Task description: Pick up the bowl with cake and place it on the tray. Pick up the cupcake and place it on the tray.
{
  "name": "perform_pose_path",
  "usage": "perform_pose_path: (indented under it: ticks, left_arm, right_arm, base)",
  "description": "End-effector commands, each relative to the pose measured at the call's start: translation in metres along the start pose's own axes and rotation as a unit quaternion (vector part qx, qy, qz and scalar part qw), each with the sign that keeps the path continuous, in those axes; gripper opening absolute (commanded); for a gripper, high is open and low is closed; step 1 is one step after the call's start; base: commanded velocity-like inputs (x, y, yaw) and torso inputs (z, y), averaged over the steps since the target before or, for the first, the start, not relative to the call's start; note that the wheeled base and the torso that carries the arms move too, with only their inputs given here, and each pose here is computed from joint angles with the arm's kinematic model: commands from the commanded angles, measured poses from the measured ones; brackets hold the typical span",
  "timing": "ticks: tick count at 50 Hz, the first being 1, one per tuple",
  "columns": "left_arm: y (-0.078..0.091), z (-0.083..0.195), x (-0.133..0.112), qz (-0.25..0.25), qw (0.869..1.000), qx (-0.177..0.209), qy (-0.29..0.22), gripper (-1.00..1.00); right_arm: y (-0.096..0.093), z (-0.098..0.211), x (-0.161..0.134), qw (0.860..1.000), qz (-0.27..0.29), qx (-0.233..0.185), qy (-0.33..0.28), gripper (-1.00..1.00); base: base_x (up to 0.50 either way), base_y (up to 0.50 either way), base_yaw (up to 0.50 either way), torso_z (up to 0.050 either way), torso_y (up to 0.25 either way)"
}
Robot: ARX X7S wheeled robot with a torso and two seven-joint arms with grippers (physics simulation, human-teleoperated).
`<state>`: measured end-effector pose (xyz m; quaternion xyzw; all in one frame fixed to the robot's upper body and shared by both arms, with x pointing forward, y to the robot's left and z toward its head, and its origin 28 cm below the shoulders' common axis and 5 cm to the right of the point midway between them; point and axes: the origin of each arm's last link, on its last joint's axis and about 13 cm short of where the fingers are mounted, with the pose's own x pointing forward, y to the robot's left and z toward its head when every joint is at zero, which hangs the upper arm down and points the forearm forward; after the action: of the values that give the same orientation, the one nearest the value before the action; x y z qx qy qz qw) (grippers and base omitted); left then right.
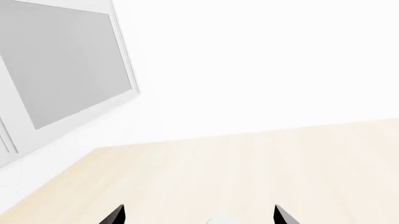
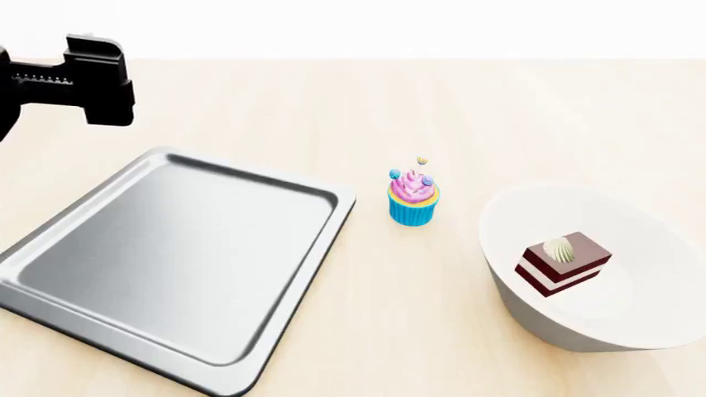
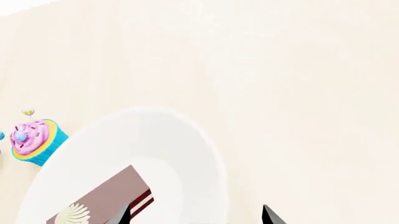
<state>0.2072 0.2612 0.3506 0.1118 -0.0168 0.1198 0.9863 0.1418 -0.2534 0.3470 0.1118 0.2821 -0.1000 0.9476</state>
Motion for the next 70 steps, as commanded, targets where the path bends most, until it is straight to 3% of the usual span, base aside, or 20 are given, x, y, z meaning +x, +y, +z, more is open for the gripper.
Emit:
perform_pose_path:
  ticks: [1, 15, 23, 31, 37, 48, 58, 70]
  left_arm:
    - [-0.001, 0.001, 0.002, -0.001, 1.000, -0.001, -0.001, 1.00]
    - [-0.003, -0.001, 0.006, -0.004, 1.000, 0.000, 0.000, 1.00]
    - [-0.006, 0.000, 0.008, -0.007, 1.000, 0.002, 0.000, 1.00]
    - [-0.006, -0.002, 0.014, -0.009, 1.000, 0.002, 0.000, 1.00]
    - [-0.005, -0.003, 0.018, -0.011, 1.000, 0.002, 0.000, 1.00]
    - [-0.010, 0.000, 0.015, -0.012, 1.000, 0.002, 0.001, 1.00]
    - [-0.005, -0.003, 0.021, -0.011, 1.000, 0.001, -0.001, 1.00]
    - [-0.006, -0.002, 0.024, -0.011, 1.000, 0.004, 0.000, 1.00]
  right_arm:
    - [-0.003, -0.007, 0.015, 0.999, 0.012, 0.009, 0.030, 1.00]
    - [-0.007, 0.001, 0.030, 0.998, -0.016, 0.022, 0.055, 1.00]
    - [0.002, 0.001, 0.045, 0.999, 0.006, 0.003, 0.049, 1.00]
    - [0.005, 0.010, 0.057, 0.998, 0.007, 0.020, 0.063, 1.00]
    - [0.003, 0.006, 0.065, 0.996, -0.021, -0.014, 0.085, 1.00]
    - [-0.002, 0.009, 0.066, 0.995, -0.028, 0.033, 0.091, 1.00]
    - [0.007, 0.008, 0.083, 0.993, -0.001, 0.031, 0.111, 1.00]
    - [-0.010, -0.009, 0.090, 0.988, -0.038, 0.043, 0.144, 1.00]
  base:
    - [0.00, 0.00, 0.00, 0.000, 0.000]
    - [0.00, 0.00, 0.00, 0.000, 0.000]
    - [0.00, 0.00, 0.00, 0.000, 0.000]
    - [0.00, 0.00, 0.00, 0.000, 0.000]
    - [0.00, 0.00, 0.00, 0.000, 0.000]
    - [0.00, 0.00, 0.00, 0.000, 0.000]
    - [0.00, 0.00, 0.00, 0.000, 0.000]
    - [0.00, 0.00, 0.00, 0.000, 0.000]
